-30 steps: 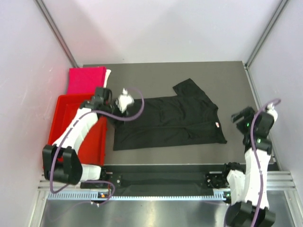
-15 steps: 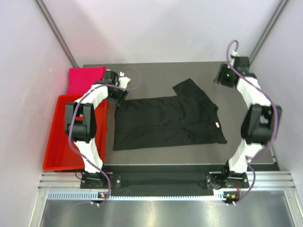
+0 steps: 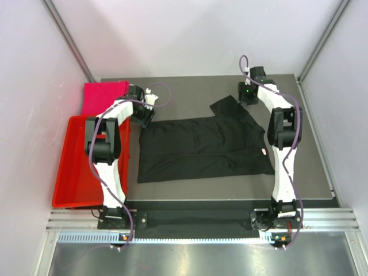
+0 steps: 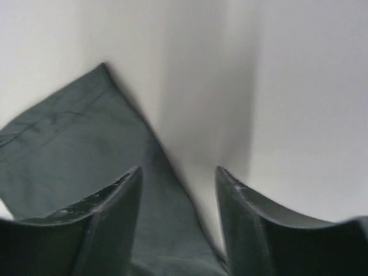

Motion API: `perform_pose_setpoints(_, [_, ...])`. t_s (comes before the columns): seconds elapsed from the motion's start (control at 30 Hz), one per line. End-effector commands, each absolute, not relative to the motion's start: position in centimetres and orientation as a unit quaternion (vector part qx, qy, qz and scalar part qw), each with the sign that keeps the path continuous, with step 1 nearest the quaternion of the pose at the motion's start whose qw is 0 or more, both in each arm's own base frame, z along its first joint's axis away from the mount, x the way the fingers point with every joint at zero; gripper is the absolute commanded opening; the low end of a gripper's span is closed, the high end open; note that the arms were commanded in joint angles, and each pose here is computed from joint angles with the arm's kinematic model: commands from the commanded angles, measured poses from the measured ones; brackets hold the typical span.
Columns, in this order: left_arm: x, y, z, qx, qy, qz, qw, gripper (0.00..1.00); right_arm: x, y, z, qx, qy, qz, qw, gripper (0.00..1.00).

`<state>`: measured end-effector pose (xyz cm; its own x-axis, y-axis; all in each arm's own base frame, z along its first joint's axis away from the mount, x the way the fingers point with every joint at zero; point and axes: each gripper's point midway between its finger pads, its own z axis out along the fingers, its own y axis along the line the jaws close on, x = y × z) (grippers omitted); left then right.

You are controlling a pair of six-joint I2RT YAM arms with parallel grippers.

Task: Fold and stack the t-shirts
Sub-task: Fold the tshirt

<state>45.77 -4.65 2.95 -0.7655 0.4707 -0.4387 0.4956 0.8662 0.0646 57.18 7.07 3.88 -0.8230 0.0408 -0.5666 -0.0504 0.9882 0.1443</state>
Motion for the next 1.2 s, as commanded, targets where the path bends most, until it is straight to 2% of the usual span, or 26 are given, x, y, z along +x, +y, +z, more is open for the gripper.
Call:
perform_pose_setpoints(0.0, [46.4,-5.2,3.3,0.26,0.936,-0.054,0.232,0.52,57.0,7.6,3.6,-0.023,0.956,0.058,0.285,0.52])
perform_pose_setpoints(0.07, [46.3,-5.6,2.8,0.261,0.936,-0.065,0.226,0.5,56.8,8.3,3.2,-0.025,0.957,0.071,0.278,0.48])
perform_pose_setpoints(0.1, [46.4,-5.7,2.8,0.261,0.936,-0.068,0.227,0.49,56.6,8.5,2.9,-0.025,0.958,0.074,0.275,0.4])
perform_pose_setpoints(0.17, [46.5,-5.9,2.5,0.261,0.936,-0.073,0.224,0.44,56.3,8.9,2.9,-0.023,0.958,0.081,0.273,0.31])
perform_pose_setpoints(0.2, [46.8,-5.9,2.6,0.262,0.935,-0.074,0.228,0.41,56.2,9.1,2.7,-0.022,0.958,0.084,0.273,0.22])
perform_pose_setpoints(0.23, [46.7,-6.0,2.4,0.264,0.934,-0.077,0.227,0.36,56.1,9.1,3.1,-0.02,0.957,0.088,0.274,0.17])
perform_pose_setpoints(0.33, [46.9,-6.5,2.7,0.273,0.929,-0.09,0.234,0.35,55.8,9.4,4.2,-0.021,0.954,0.099,0.281,0.01])
perform_pose_setpoints(0.5, [47.1,-6.3,3.9,0.273,0.925,-0.09,0.249,0.48,55.5,9.4,6.6,-0.02,0.948,0.102,0.302,0.0])
perform_pose_setpoints(0.63, [47.5,-5.2,5.9,0.266,0.921,-0.082,0.273,0.53,55.2,9.7,9.4,-0.023,0.939,0.113,0.324,0.0])
perform_pose_setpoints(0.87, [48.9,-4.1,6.1,0.247,0.921,-0.077,0.29,0.53,54.0,10.2,12.8,-0.024,0.924,0.135,0.356,0.0])
perform_pose_setpoints(1.17, [50.0,-5.3,4.0,0.238,0.925,-0.116,0.271,0.5,52.1,10.3,12.3,-0.022,0.927,0.143,0.347,0.0])
